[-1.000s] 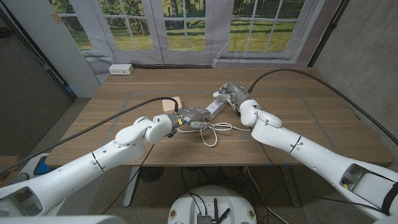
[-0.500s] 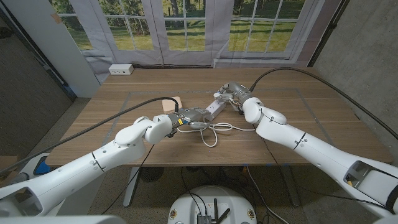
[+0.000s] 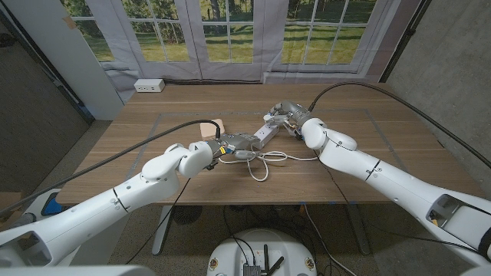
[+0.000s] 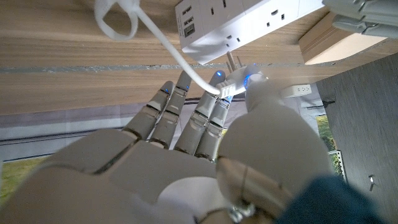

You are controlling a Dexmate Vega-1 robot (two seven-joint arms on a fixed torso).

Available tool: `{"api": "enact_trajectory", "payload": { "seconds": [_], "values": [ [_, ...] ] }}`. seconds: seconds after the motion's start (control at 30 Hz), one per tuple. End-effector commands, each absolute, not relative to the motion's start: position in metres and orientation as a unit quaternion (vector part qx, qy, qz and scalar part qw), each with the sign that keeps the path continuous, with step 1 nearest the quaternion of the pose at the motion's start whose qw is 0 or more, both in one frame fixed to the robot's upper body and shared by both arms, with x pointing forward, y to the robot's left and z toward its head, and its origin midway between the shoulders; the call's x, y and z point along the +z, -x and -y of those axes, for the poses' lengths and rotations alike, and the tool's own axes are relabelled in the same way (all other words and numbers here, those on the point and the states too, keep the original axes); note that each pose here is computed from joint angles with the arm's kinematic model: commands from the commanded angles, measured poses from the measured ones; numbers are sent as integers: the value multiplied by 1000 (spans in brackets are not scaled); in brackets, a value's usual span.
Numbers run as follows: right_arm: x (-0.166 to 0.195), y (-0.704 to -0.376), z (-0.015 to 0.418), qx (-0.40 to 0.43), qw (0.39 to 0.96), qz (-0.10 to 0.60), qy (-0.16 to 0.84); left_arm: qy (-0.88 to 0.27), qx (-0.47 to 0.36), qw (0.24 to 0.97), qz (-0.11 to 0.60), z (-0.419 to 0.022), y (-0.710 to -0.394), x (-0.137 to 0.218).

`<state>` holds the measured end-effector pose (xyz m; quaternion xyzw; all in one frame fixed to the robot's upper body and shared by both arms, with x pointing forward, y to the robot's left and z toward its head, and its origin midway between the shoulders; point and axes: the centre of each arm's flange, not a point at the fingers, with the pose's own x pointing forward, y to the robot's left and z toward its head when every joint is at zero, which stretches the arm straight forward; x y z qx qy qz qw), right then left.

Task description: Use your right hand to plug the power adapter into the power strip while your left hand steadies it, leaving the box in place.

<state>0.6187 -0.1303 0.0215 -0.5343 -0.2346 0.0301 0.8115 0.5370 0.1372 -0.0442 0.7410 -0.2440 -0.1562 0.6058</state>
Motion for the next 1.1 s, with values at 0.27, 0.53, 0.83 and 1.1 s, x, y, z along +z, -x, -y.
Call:
{"api": "enact_trajectory", "payload": {
  "seconds": [0.27, 0.53, 0.83, 1.1],
  "values": [
    [18, -623, 128, 56, 803, 242, 542, -742, -153, 607, 239, -140, -540, -43],
    [15, -623, 129, 57, 805, 239, 540, -743, -155, 606, 239, -140, -540, -42],
    [13, -626, 130, 60, 807, 238, 537, -743, -153, 607, 239, -140, -539, -42],
    [16, -630, 134, 59, 807, 237, 538, -743, -155, 606, 238, -139, -539, -42]
  ]
}}
